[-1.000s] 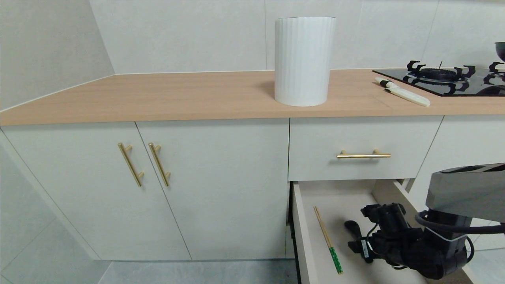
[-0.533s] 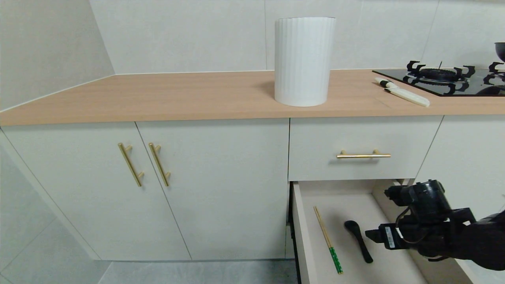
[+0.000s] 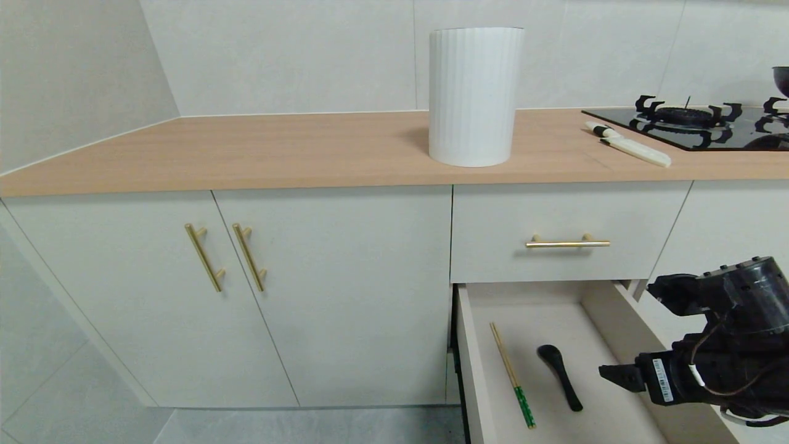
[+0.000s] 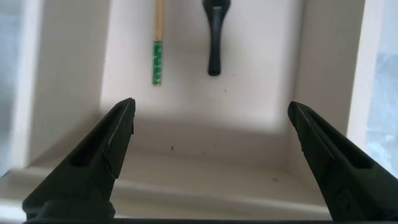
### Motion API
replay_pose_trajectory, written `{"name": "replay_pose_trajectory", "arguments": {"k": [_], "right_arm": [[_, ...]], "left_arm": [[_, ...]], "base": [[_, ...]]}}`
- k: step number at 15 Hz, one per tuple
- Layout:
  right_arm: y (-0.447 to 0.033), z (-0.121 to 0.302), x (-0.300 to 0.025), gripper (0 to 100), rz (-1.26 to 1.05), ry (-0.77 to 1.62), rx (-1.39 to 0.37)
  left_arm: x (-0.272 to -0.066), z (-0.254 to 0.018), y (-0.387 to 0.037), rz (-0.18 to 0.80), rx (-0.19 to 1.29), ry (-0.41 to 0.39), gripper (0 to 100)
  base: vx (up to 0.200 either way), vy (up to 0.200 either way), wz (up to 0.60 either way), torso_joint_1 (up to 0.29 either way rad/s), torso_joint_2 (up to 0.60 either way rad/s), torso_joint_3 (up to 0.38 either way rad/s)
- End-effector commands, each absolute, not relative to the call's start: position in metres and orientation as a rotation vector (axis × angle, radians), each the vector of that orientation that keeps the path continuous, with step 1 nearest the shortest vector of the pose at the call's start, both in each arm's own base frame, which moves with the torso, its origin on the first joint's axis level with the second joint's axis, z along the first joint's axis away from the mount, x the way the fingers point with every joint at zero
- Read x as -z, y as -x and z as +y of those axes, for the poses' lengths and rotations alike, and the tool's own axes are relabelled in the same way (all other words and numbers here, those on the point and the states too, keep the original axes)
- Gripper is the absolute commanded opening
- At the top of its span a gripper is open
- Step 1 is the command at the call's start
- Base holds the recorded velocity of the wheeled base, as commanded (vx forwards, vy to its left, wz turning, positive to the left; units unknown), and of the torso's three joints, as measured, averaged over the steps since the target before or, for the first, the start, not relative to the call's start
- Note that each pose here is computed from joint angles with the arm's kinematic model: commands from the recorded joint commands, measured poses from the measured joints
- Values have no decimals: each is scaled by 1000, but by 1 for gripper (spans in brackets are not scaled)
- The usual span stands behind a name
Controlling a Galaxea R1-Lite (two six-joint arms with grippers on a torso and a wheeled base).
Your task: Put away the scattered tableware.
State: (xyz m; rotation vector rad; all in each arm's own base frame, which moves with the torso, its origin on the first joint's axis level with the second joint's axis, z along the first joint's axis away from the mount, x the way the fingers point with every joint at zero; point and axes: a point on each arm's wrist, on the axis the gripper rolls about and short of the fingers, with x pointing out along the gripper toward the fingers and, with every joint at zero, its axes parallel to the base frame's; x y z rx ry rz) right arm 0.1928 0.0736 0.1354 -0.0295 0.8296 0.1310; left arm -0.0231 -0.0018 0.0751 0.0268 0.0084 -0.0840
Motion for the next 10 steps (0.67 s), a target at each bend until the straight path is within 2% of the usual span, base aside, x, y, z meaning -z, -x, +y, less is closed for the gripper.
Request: {"name": "replay_pose_trajectory", "arguments": {"k": [1, 6, 10], "right_arm": [[-183, 75, -150, 100, 767, 18, -163], [-182, 76, -149, 100, 775, 25, -170], [-180, 77, -148, 100, 782, 31, -177]], "left_arm": [[-75, -2, 23, 10, 83, -23, 100], [-75, -2, 23, 10, 84, -23, 100], [-75, -2, 23, 10, 84, -23, 100]], "base": [[0, 0, 0, 0, 0, 0], [0, 0, 0, 0, 0, 0], [-200, 0, 0, 5, 0, 1]]}}
